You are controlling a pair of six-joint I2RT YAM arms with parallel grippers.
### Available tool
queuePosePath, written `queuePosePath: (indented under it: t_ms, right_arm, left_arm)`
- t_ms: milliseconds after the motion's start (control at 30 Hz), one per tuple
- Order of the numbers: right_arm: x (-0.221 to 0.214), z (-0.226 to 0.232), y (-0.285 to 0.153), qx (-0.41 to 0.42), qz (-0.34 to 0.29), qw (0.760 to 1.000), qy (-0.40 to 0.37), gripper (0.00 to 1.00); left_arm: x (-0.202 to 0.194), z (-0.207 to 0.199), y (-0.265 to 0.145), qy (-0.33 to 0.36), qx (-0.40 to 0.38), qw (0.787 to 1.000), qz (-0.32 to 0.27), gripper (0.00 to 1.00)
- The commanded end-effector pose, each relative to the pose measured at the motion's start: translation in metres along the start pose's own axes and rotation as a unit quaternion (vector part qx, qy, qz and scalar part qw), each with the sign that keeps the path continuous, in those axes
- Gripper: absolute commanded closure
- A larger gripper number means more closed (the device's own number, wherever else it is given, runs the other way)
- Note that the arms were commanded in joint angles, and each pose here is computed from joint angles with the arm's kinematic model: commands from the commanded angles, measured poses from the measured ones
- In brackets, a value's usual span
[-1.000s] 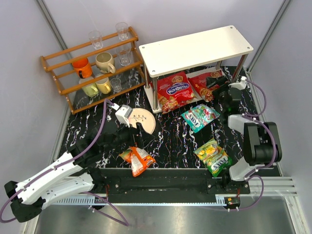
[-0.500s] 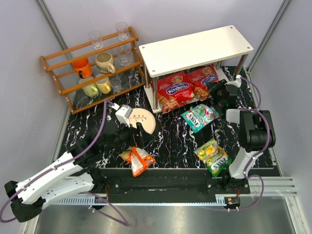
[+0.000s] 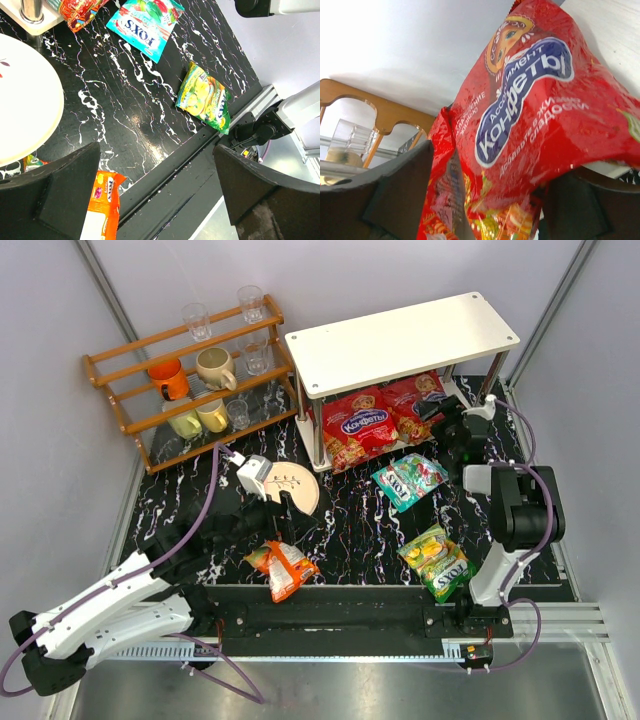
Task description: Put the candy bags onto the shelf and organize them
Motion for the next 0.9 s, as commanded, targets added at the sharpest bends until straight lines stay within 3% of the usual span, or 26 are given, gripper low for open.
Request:
queuePosePath:
  t_ms: [0, 467, 733, 867]
  right_arm:
    - [0.016, 0.024, -0.018, 0.034, -0.035, 0.999, -0.022, 0.08]
    - [0.006, -0.004, -0.065, -0.069, -0.014, 0.997, -0.033, 0.03]
    - [0.018, 0.013, -0.111, -0.068, -0.032, 0.995, -0.061, 0.02]
    - [0.023, 0.029, -0.129, -0.048, -0.029, 0.995, -0.086, 0.12]
  left_arm:
    - [0.010, -0.007, 0.000, -0.005, -0.016, 1.000, -0.017, 0.01]
    - [0.006, -0.008, 0.000, -0.014, -0.022, 1.000, -0.014, 0.02]
    - [0.005, -0.008, 0.001, -0.016, -0.023, 1.000, -0.015, 0.02]
    - [0.004, -0.007, 0.002, -0.012, -0.021, 1.000, -0.013, 0.02]
Point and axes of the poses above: each gripper's point midway between its finger pads, its own y axis out along the fingers, its own z axis along the line the jaws close on, x = y × z, the point moved 4 cm from there along -y, back along the fingers, and after that the axes turned 4 degrees about y, right-handed, at the moved point
